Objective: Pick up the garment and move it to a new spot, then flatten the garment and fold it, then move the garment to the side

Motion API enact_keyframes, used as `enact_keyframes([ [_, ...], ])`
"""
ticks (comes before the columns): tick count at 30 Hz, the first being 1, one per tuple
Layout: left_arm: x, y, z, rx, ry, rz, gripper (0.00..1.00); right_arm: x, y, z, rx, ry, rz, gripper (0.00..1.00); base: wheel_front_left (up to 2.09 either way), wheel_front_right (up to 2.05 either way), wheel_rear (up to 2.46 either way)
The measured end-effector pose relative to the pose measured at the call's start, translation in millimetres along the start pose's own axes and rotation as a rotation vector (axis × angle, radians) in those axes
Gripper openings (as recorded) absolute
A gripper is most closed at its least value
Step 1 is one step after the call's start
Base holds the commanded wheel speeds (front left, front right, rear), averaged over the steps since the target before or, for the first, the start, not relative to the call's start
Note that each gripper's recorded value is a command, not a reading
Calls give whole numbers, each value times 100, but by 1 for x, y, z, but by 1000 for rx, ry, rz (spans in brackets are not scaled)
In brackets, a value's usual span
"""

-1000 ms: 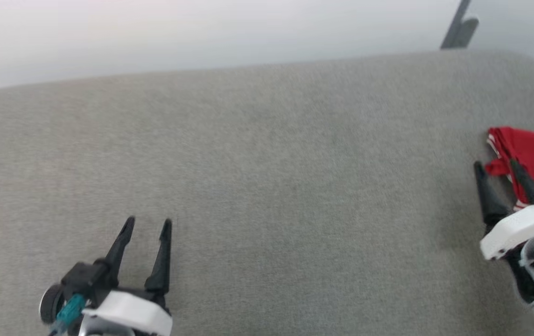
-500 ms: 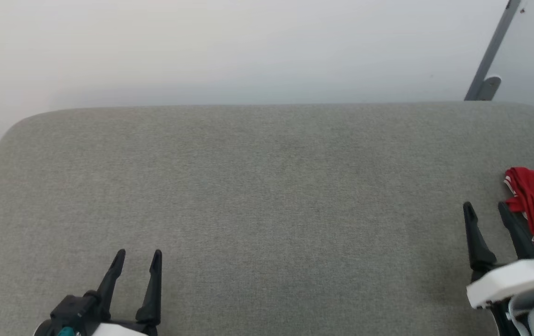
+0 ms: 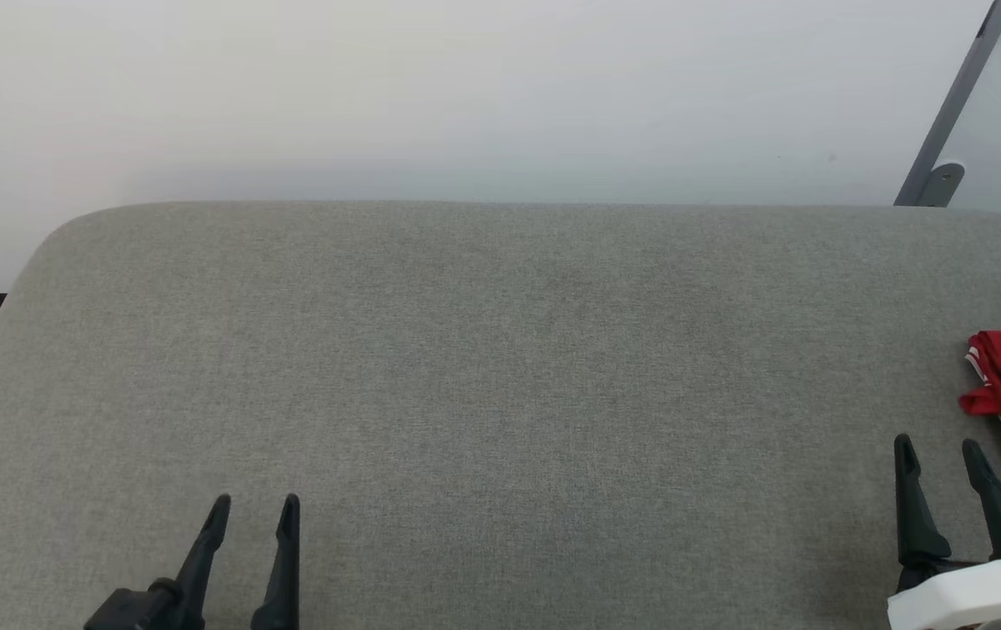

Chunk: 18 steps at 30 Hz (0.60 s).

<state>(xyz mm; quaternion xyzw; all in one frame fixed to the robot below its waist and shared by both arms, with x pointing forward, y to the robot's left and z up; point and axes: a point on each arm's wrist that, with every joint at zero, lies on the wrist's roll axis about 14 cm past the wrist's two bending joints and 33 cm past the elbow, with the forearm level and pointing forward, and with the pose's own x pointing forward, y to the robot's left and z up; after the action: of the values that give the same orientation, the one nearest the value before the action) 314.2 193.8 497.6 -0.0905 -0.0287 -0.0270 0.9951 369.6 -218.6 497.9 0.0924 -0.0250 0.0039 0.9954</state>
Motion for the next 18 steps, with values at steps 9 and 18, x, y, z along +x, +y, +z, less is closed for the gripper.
enact_keyframes([
  [9,-4,-1,-2,-13,7,0,100,2,6,5,1,-9,13,100,0,0,0],
  [18,-7,3,-9,-18,29,16,0,0,7,-3,9,22,9,0,0,0,0],
])
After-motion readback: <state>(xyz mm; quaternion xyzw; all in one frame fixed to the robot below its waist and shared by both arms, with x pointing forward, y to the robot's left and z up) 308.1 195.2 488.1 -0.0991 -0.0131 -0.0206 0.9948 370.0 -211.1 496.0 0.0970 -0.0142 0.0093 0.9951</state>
